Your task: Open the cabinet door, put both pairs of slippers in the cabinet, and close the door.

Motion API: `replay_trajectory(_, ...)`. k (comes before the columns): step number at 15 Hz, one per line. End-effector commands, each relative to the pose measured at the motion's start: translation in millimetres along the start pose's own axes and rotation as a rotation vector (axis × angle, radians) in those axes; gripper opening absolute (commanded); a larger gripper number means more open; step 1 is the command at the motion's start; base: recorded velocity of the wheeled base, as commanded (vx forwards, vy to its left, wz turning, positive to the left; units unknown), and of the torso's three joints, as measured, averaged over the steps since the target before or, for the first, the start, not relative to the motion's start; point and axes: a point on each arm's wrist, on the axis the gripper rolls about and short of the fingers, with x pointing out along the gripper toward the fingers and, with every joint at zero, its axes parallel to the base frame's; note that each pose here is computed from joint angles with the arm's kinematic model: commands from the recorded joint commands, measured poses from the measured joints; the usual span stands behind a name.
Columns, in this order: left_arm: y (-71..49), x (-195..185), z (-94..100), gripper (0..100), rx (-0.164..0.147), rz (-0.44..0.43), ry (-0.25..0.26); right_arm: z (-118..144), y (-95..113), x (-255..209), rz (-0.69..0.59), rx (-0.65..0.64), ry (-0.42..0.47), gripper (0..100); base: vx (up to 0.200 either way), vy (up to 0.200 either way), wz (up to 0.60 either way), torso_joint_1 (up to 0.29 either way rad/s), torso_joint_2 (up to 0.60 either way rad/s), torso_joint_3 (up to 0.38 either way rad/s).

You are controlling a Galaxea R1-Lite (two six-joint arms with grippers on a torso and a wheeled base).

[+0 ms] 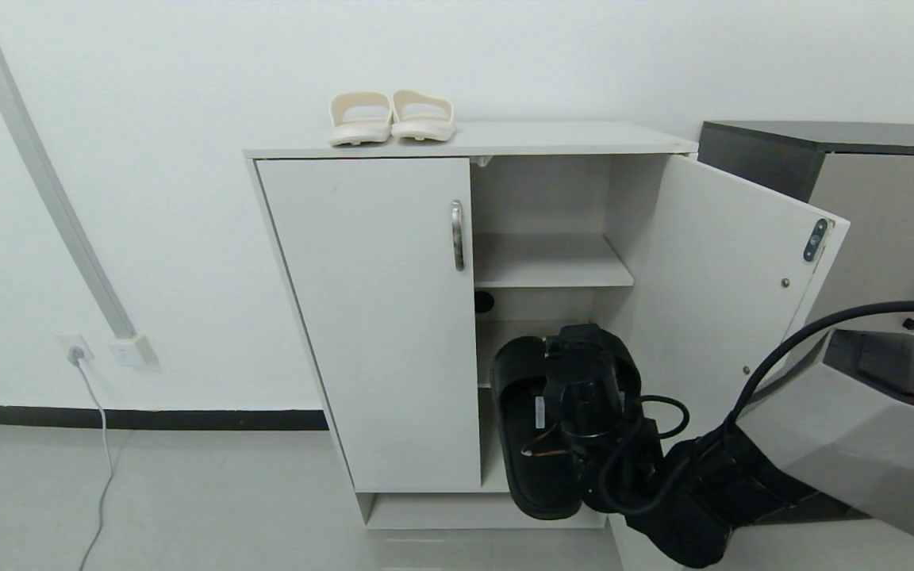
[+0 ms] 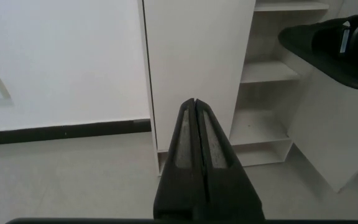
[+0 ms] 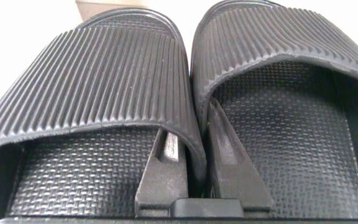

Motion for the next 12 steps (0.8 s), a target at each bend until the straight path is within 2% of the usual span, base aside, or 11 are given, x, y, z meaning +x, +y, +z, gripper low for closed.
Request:
replay_trajectory(1,0.0,0.2,0.0,0,0.0,0.0,0.002,-2.6,-0.7,0.2,-0.003,-0.006,0.006,0,0.0,0.0,0.0,0.0,0.0,0.0)
replay_trajectory(5,0.0,0.2,0.0,0,0.0,0.0,0.002,-7.7,-4.1,3.4,-0.016,-0.016,0.019,0,0.0,0.0,0.0,0.0,0.0,0.0)
replay_trajectory(12,0.0,0.2,0.2,0,-0.002,0.0,0.0,-13.5,-24.8,14.7,-0.077,-0.027,0.046,0,0.0,0.0,0.0,0.0,0.0,0.0)
